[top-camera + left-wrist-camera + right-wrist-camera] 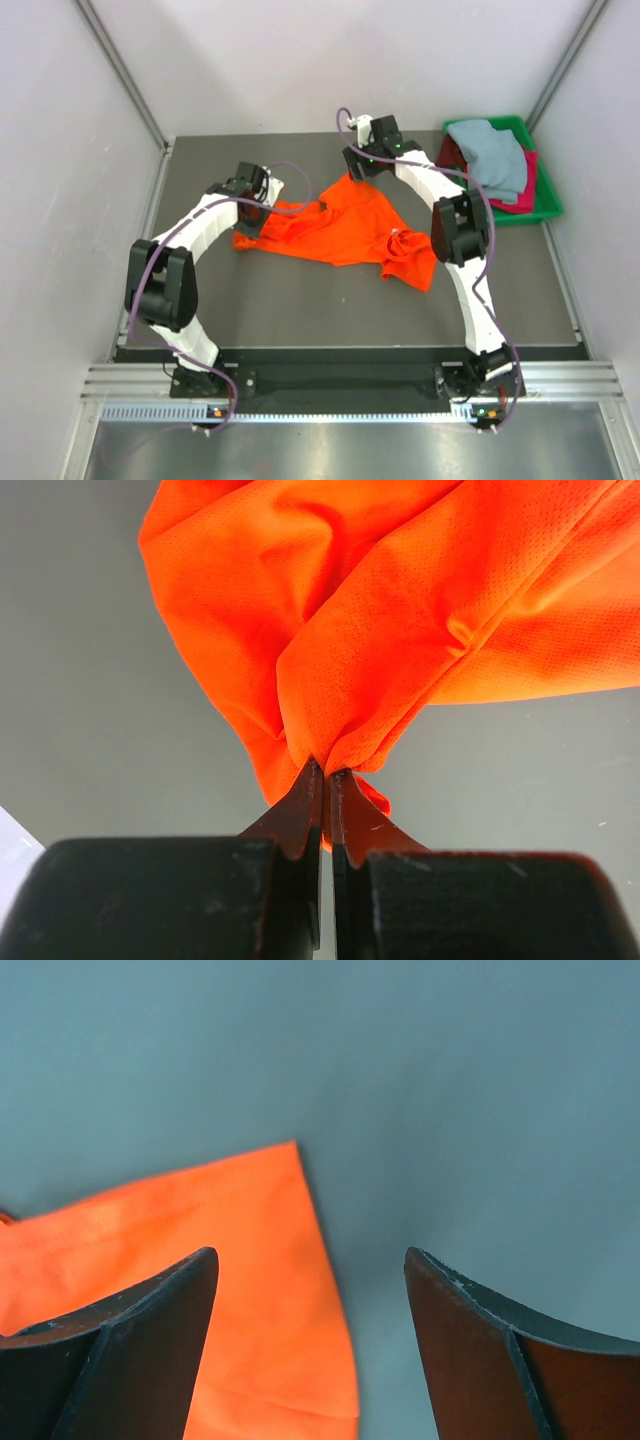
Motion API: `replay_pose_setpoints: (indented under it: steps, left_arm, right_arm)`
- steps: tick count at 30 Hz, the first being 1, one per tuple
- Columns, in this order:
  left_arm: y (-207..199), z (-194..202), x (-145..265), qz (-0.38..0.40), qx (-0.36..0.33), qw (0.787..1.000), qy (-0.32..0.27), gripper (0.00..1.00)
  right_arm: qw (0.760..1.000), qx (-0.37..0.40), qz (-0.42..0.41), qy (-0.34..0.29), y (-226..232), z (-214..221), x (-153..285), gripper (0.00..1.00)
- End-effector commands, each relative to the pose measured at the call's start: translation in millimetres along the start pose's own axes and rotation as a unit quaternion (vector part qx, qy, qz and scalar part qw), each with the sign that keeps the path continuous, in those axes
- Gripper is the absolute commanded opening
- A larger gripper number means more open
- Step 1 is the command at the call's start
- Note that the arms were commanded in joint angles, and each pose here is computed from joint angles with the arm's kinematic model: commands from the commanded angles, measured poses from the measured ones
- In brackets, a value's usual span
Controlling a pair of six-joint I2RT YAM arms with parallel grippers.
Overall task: Fold and stack the t-shirts
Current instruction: Flatten the tshirt out
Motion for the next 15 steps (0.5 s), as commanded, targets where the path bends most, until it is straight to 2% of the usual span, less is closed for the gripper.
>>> replay_pose_setpoints:
  steps: [1, 12, 15]
  left_arm:
    - [5, -16, 6, 0.002, 0.013, 1.000, -0.026, 0.00]
    - [6, -22, 12, 0.003, 0.019, 0.999, -0.032, 0.00]
    - [6, -21, 11, 0.003, 0.020, 0.999, -0.031, 0.00]
  right_arm:
    - [0.999, 0.012, 0.006, -0.044, -5, -26, 3, 0.76]
    - [1.000, 0.004, -0.016, -0.003, 2, 1, -11, 0.75]
    - [1.000, 0.004, -0.019, 0.003, 3, 6, -14, 0.70]
Point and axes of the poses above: each gripper's point midway between its finger pads, its own x axis back along the fingers, its own y axis along the line the jaws close on, z = x × y, the point moved 6 cm from there along x, back along the fingers, and after that the axes turned 6 degrees about -x, right-handed, at the moved point
